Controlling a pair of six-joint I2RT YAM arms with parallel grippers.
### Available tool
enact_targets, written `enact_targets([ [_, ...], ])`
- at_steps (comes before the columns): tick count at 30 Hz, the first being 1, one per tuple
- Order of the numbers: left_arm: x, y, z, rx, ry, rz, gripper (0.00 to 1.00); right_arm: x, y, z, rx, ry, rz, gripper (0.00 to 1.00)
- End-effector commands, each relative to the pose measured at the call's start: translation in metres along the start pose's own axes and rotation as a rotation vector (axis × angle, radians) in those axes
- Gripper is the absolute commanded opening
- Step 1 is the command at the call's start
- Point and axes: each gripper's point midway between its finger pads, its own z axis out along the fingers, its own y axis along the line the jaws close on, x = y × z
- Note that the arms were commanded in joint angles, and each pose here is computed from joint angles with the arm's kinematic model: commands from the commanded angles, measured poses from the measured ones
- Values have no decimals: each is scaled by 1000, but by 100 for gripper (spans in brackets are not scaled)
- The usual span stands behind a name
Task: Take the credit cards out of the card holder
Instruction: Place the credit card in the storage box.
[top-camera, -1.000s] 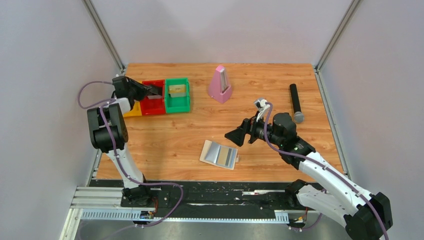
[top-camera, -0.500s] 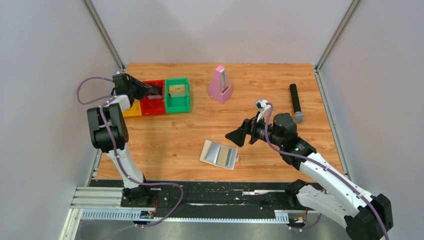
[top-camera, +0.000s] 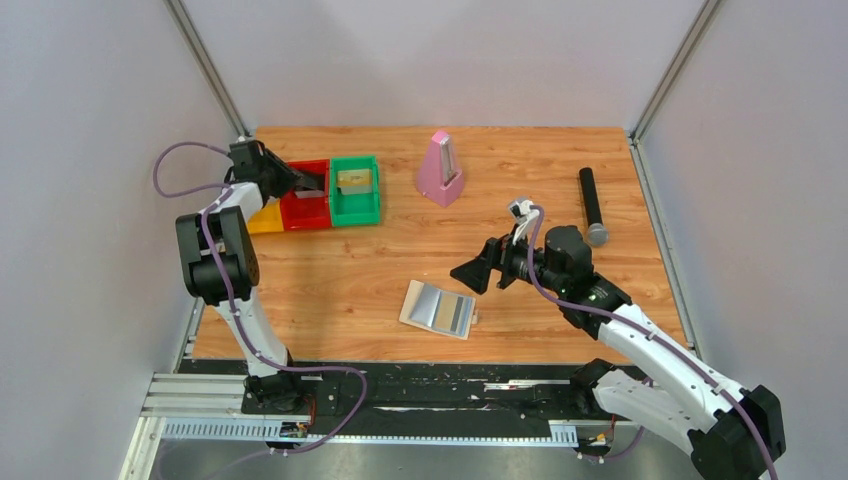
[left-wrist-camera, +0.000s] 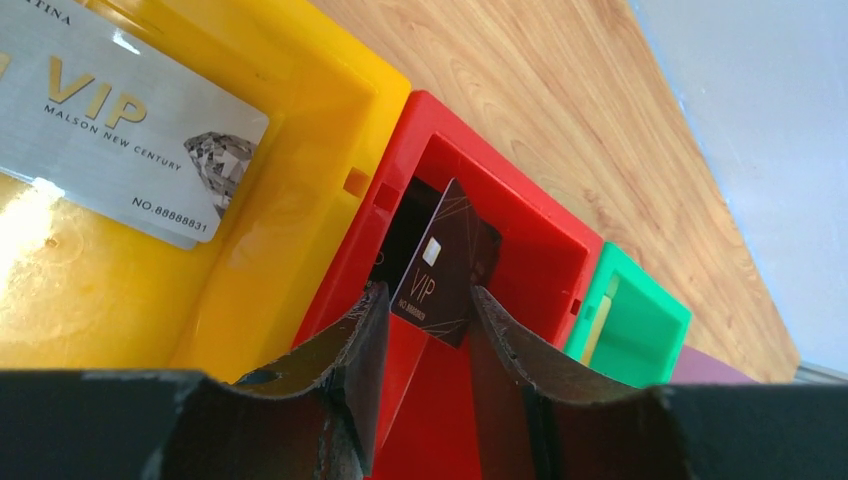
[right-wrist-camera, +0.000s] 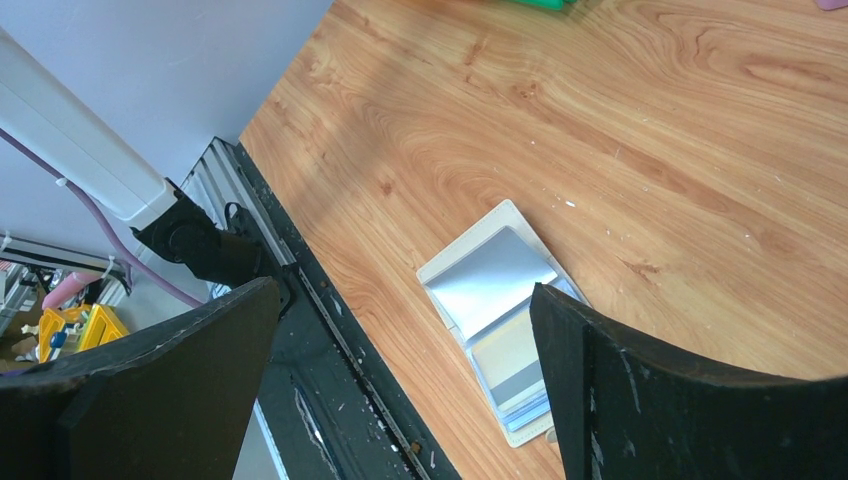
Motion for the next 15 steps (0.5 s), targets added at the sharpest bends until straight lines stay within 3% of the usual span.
enact_targets([
  [1, -20, -16, -18, -19, -60, 76, 43, -26, 12, 0, -23, -60, -38, 100],
  [15, -14, -15, -21, -78, -53, 142, 45, -27, 14, 0, -30, -59, -31, 100],
])
